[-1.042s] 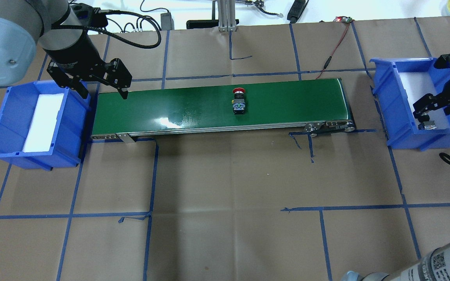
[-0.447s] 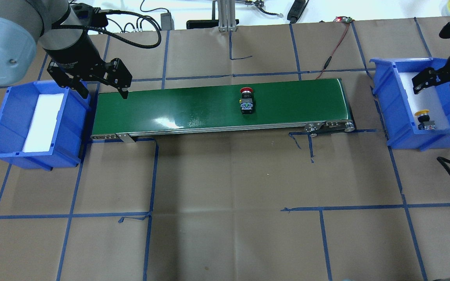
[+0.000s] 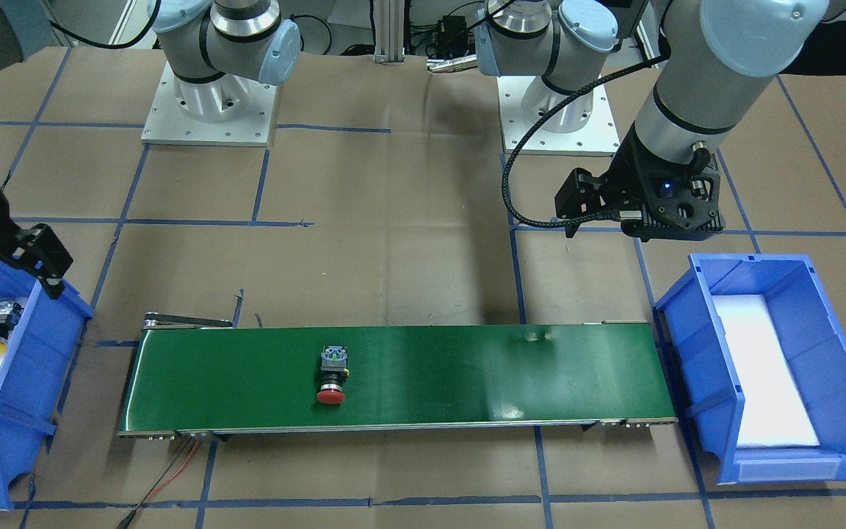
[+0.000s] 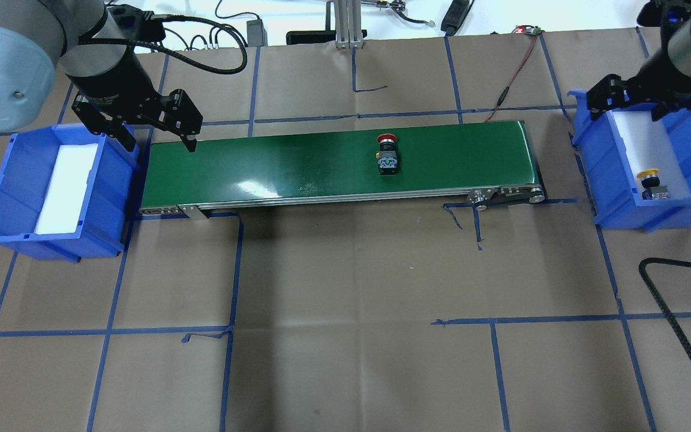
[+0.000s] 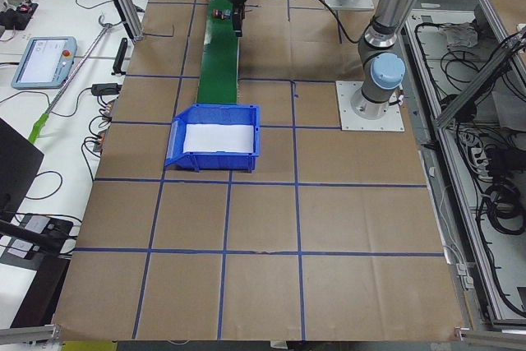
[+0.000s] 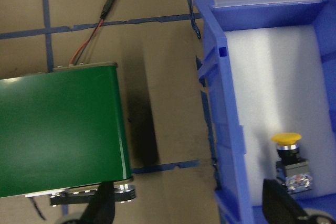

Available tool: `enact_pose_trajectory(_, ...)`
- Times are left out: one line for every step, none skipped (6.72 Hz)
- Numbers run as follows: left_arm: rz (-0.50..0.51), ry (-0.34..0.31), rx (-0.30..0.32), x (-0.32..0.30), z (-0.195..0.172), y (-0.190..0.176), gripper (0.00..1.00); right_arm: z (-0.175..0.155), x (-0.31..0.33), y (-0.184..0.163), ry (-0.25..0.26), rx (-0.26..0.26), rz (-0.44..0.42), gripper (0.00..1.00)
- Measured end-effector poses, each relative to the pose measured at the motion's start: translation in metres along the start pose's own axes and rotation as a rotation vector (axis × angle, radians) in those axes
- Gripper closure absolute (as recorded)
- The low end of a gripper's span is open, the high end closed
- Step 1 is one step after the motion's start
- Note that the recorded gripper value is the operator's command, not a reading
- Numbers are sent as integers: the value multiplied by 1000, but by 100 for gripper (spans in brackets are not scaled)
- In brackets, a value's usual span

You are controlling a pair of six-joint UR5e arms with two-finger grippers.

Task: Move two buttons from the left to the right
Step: 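Open the right gripper and raise it out of the bin, then move the right gripper over the conveyor end above the red button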

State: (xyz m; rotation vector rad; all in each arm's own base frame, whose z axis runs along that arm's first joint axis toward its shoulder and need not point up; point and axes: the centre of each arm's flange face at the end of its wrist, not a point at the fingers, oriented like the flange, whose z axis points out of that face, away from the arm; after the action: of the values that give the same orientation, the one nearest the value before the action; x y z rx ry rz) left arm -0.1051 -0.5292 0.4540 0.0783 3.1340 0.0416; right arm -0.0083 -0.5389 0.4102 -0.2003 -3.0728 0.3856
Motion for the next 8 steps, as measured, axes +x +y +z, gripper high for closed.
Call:
enact_pose_trajectory(0, 0, 0, 0, 0, 0, 0, -8, -44, 10, -21, -8, 24, 0)
enact_pose_trajectory(0, 0, 0, 0, 0, 0, 0, -12, -83, 21, -37, -14, 13, 0)
enact_pose_trajectory(0, 0, 0, 0, 0, 0, 0, -13, -114, 32, -47, -29, -19, 0)
enact_pose_trajectory(0, 0, 0, 0, 0, 0, 0, -9, -130, 41, -47, -68, -44, 0)
enact_pose_trajectory(0, 0, 0, 0, 0, 0, 0, -4, -135, 48, -41, -115, -54, 0)
enact_pose_trajectory(0, -1, 0, 0, 0, 0, 0, 0, -137, 51, -37, -140, -57, 0)
enact_pose_trajectory(1, 0, 0, 0, 0, 0, 0, 2, -137, 52, -35, -150, -58, 0)
enact_pose_trajectory(0, 0, 0, 0, 0, 0, 0, 4, -137, 52, -34, -155, -59, 0)
